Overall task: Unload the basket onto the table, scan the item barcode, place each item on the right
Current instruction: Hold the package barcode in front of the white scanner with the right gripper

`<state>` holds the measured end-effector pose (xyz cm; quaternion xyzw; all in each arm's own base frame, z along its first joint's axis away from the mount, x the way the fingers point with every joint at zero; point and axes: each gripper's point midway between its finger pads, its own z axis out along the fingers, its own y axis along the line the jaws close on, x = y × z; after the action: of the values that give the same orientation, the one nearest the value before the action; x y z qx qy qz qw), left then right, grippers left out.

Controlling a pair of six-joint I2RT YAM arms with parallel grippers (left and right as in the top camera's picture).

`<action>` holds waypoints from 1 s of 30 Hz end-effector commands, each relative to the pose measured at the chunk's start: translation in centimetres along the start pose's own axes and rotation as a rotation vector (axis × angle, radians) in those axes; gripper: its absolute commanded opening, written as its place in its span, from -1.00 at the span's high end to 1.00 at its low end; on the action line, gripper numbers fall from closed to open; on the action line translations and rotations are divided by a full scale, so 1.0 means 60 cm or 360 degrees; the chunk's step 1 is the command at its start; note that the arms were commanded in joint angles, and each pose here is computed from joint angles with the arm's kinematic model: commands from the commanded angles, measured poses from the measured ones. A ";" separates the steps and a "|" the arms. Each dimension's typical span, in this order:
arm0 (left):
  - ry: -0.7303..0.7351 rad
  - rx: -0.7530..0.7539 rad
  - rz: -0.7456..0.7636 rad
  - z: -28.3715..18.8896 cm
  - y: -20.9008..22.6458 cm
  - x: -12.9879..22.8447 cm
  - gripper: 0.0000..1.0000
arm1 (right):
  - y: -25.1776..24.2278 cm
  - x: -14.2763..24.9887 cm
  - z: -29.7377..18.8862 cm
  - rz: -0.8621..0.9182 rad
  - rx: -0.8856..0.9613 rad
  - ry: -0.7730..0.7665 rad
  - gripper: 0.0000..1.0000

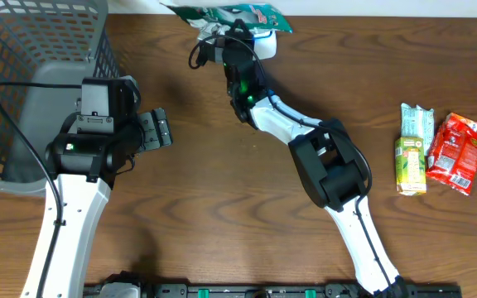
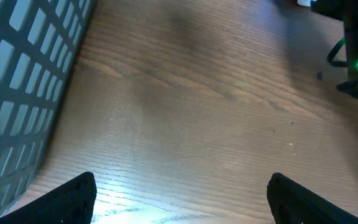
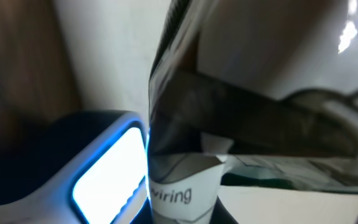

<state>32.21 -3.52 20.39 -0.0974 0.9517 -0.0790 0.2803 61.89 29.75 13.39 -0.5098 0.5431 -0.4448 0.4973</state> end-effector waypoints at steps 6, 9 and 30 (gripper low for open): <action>-0.0043 -0.0004 0.0018 -0.010 -0.001 -0.014 -0.78 | -0.012 -0.009 -0.009 0.0240 0.0040 0.0035 0.98; -0.0043 -0.0004 0.0018 -0.010 -0.001 -0.014 -0.78 | -0.034 -0.005 -0.011 0.0290 0.0113 0.0054 0.98; -0.0043 -0.0004 0.0018 -0.010 -0.001 -0.014 -0.77 | -0.287 0.123 -0.196 0.1241 -0.0367 0.0290 0.98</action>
<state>32.20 -3.52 20.39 -0.0974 0.9517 -0.0790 0.2801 54.09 23.11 28.00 -0.3707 0.7376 -0.2693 0.4959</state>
